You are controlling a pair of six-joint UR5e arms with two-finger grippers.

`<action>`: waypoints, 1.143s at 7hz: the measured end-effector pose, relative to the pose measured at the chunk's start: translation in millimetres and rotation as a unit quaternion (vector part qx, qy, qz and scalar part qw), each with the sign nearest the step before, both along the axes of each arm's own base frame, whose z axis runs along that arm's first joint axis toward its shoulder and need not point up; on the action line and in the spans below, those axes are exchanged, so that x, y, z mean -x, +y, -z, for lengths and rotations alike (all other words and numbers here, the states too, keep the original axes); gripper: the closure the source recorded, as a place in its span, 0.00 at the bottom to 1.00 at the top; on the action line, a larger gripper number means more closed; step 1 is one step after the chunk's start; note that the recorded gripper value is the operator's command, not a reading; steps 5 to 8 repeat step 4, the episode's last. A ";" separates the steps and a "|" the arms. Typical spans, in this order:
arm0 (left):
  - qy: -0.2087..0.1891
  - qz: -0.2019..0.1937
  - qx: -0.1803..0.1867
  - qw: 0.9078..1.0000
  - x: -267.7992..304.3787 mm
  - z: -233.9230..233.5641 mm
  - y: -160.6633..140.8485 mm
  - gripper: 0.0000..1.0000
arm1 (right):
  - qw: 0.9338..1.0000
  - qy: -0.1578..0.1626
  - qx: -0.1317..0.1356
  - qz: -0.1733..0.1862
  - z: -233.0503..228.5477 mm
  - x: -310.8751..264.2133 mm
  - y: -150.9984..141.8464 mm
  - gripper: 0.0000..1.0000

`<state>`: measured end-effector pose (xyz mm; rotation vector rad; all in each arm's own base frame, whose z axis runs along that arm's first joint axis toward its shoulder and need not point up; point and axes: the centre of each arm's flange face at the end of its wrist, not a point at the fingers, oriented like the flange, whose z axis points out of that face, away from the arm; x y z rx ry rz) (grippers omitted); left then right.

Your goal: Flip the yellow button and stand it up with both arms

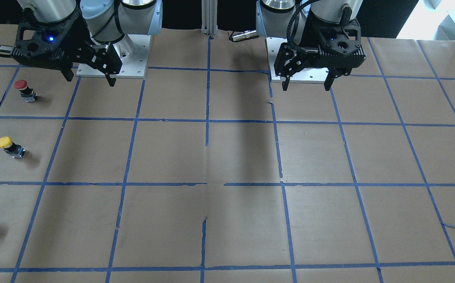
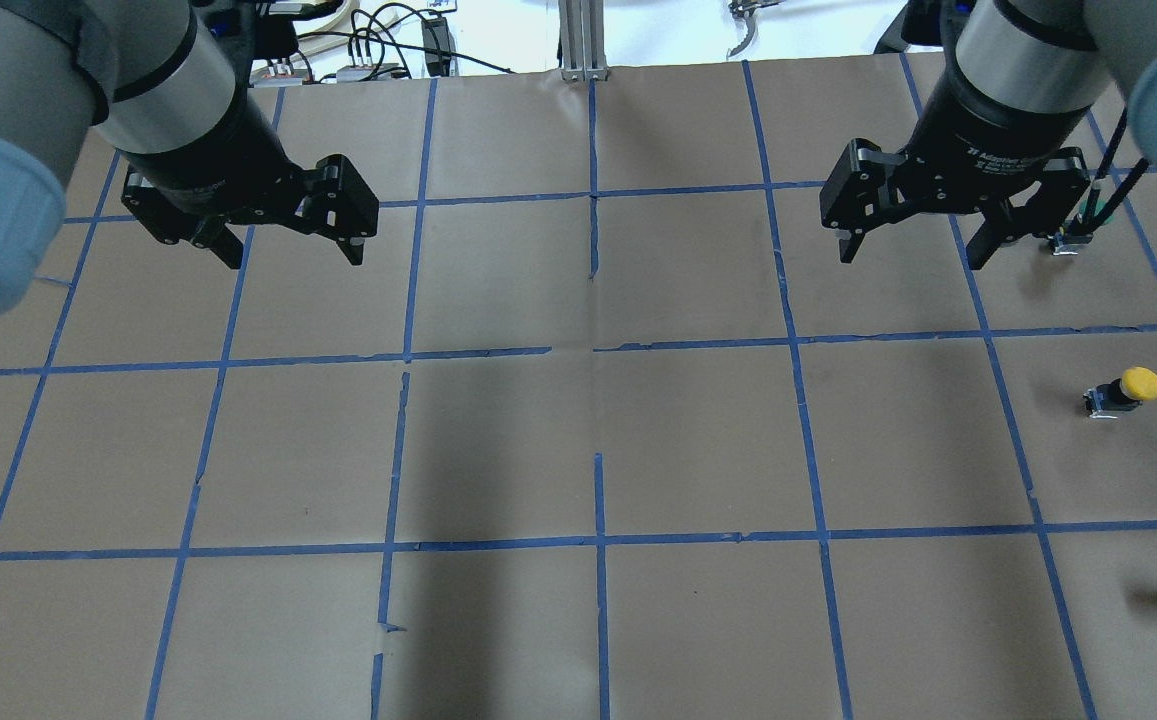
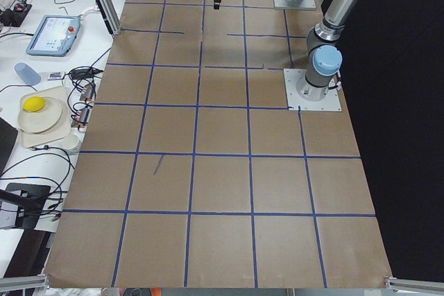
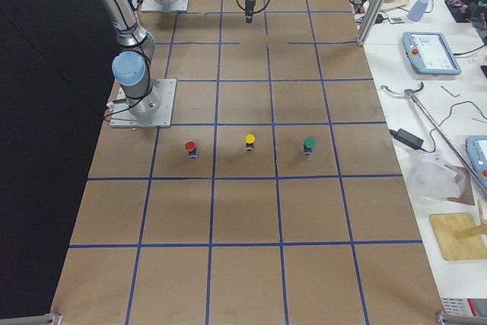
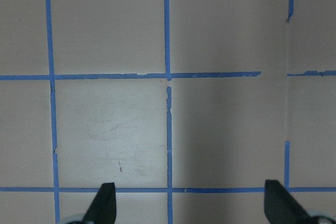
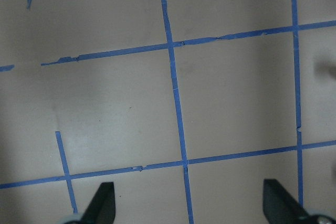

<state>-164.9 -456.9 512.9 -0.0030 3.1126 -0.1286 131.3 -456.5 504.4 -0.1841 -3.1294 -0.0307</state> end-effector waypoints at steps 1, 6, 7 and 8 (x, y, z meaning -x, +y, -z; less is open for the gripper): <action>0.000 0.000 0.000 1.000 0.1 0.2 0.1 0.00 | 1.000 0.000 0.000 -0.001 0.6 -0.1 0.2 0.00; 0.000 0.000 0.000 1.000 0.4 0.1 0.1 0.00 | 1.000 0.000 -0.002 0.001 2.1 0.6 -0.1 0.00; 0.000 0.000 0.000 1.000 0.4 0.1 0.1 0.00 | 1.000 0.000 -0.002 0.001 2.1 0.6 -0.1 0.00; 0.000 0.000 0.000 1.000 0.4 0.1 0.1 0.00 | 1.000 0.000 -0.002 0.001 2.1 0.6 -0.1 0.00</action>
